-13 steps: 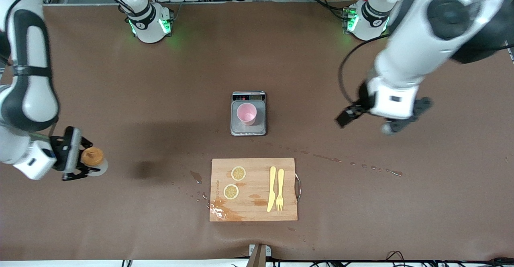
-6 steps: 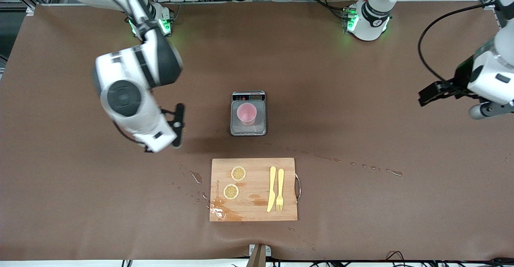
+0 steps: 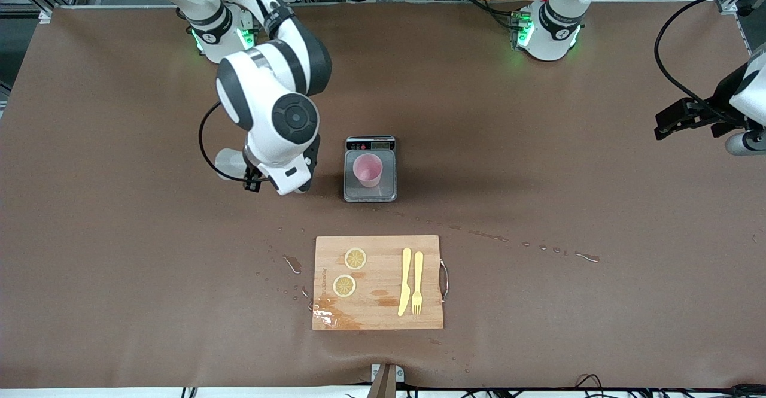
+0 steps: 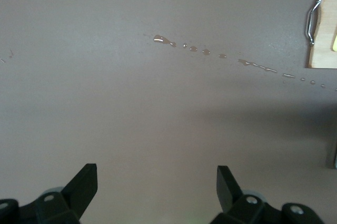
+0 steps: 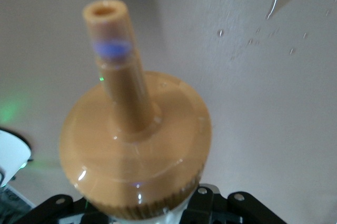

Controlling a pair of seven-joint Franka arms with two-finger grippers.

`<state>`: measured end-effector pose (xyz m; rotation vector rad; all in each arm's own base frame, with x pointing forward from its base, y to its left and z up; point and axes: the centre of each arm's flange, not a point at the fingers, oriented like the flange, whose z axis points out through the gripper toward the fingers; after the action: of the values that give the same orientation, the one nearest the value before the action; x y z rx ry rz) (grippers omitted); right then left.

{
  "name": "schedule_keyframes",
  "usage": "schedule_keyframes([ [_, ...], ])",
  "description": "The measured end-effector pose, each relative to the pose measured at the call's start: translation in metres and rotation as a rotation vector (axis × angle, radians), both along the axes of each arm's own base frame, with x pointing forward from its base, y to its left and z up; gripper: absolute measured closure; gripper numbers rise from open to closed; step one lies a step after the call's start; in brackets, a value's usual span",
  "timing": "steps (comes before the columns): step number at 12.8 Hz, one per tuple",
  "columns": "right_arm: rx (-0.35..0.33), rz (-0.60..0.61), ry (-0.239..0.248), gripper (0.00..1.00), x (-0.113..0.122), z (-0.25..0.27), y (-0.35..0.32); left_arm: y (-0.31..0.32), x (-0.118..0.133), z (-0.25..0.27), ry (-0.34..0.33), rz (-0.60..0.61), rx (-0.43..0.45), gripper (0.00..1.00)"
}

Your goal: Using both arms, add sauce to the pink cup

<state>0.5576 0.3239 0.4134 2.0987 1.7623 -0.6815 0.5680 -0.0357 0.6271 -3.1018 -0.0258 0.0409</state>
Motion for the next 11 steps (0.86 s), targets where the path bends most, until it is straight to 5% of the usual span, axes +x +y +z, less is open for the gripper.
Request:
schedule_keyframes([
  [3,-0.109,0.014,-0.051,0.52,-0.030,-0.002,0.036,-0.003,0.000,0.000,-0.005,-0.006,-0.001,0.00],
  [8,-0.302,0.206,-0.151,0.52,-0.077,-0.024,0.103,-0.008,0.003,0.002,-0.035,-0.014,-0.003,0.00],
  [11,-0.355,0.233,-0.161,0.52,-0.082,-0.033,0.109,-0.009,0.003,0.003,-0.038,-0.007,-0.003,0.00],
])
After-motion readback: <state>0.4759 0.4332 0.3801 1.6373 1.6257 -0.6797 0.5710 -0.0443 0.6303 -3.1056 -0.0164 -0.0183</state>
